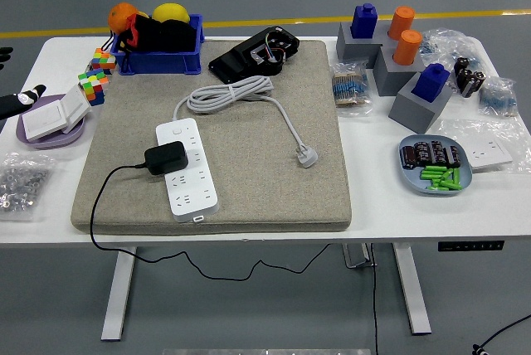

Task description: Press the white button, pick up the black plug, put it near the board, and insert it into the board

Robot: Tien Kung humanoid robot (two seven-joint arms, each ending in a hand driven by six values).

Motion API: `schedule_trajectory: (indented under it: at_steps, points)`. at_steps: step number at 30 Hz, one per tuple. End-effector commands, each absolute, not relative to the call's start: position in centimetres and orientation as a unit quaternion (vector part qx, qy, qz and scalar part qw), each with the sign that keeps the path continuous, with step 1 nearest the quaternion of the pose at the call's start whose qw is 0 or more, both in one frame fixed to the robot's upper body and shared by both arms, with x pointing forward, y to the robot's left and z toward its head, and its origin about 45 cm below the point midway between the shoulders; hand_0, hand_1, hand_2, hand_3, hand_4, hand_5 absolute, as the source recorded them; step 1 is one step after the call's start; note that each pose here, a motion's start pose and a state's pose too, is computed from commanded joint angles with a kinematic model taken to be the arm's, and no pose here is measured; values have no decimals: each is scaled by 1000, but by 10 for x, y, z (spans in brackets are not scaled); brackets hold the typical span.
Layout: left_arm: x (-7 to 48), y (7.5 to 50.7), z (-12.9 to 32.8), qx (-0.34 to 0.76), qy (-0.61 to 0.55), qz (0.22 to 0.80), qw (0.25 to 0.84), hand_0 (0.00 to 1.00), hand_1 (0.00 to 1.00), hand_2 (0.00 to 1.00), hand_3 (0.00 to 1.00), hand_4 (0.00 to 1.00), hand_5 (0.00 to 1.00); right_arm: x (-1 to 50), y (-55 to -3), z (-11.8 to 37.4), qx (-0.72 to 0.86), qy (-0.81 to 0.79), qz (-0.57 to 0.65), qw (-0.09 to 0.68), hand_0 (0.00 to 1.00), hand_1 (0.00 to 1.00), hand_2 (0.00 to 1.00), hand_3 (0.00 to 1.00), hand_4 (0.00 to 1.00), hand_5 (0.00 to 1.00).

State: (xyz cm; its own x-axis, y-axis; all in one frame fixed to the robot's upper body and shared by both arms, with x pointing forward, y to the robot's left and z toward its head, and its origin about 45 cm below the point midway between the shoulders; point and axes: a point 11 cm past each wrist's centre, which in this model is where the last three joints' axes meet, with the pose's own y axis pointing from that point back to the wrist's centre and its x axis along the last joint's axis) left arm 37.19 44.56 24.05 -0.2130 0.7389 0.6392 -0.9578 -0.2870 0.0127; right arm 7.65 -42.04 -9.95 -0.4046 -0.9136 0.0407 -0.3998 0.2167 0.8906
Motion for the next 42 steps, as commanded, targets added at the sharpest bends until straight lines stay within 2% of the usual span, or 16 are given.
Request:
schedule_trajectory:
  at_steps: [42]
  points:
    - [369, 430, 242, 266, -198, 745, 579, 807, 826, 819, 793, 818, 104, 76, -419, -100, 455, -721, -430, 297, 722, 701, 686, 620, 731, 430]
